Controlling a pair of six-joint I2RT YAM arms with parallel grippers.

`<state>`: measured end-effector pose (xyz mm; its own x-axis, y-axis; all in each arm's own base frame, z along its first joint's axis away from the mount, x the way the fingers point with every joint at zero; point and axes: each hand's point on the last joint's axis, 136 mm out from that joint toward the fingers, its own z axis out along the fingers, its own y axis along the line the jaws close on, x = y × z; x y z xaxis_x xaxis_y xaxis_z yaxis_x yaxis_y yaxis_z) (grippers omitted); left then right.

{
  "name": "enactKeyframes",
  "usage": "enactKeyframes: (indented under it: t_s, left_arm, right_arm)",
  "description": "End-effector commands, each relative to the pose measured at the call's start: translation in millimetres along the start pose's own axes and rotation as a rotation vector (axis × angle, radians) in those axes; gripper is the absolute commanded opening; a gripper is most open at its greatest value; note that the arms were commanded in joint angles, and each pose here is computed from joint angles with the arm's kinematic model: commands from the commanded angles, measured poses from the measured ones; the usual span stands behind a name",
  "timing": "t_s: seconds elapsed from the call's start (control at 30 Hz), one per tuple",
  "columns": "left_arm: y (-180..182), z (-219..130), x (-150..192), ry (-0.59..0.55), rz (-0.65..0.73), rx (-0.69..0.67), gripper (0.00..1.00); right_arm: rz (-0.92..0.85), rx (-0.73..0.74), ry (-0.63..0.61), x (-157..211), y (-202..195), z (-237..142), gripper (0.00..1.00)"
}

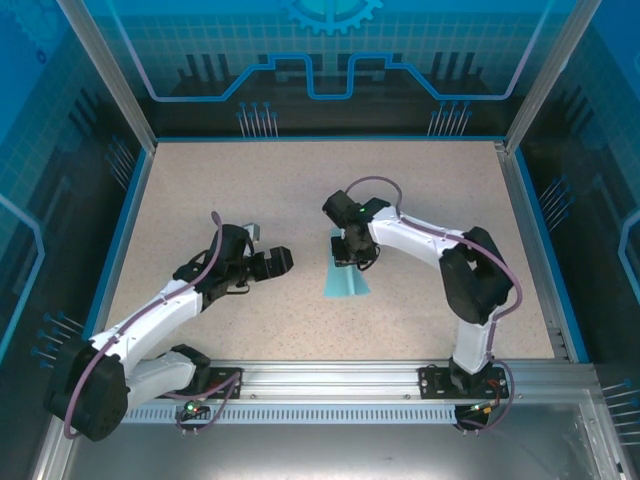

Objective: Fold a paper plane with a square sheet of paper (pick it up from the middle)
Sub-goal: Fold the square sheet of paper in half at the center of the table.

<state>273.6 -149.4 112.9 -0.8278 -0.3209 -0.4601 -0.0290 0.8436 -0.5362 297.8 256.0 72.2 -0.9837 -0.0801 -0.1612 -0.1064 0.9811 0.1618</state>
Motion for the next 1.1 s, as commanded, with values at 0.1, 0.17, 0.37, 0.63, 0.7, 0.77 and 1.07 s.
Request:
enactKeyframes:
  t_s: [0.1,0.17,0.37,0.63,0.7,0.77,1.07]
  left_arm:
    - [-14.6,-8.2,-10.2,-0.012,0.037,0.031,0.99]
    - [-19.0,-8.1,-11.8,-0.015,0.025,0.052,0.99]
    - [-39.2,-1.2,-9.4,0.032,0.005,0.148,0.98]
    - [-56.8,12.4,-2.3,0.078,0.018,0.186,0.98]
    - [-60.2,16.6,0.5,0.090,0.027,0.182,0.99]
    - [-62.1,20.6,2.1,0.102,0.021,0.179,0.99]
    - [-82.4,38.8,11.5,0.169,0.031,0.190,0.99]
  right_arm:
    - [0.065,-0.493,-0.020,-12.2,51.8,-45.0,0.28]
    - [0.113,-0.610,-0.039,-20.1,54.3,-53.5,0.32]
    - [0.264,-0.686,0.032,-14.8,16.5,-12.8,0.35]
    - [0.281,-0.489,0.070,12.8,-34.6,19.3,0.50]
    - [0.272,-0.419,0.058,16.5,-46.0,16.5,0.53]
    - [0.271,-0.373,0.048,19.6,-55.1,13.8,0.53]
    - [0.295,-0.267,0.062,31.3,-79.9,19.9,0.55]
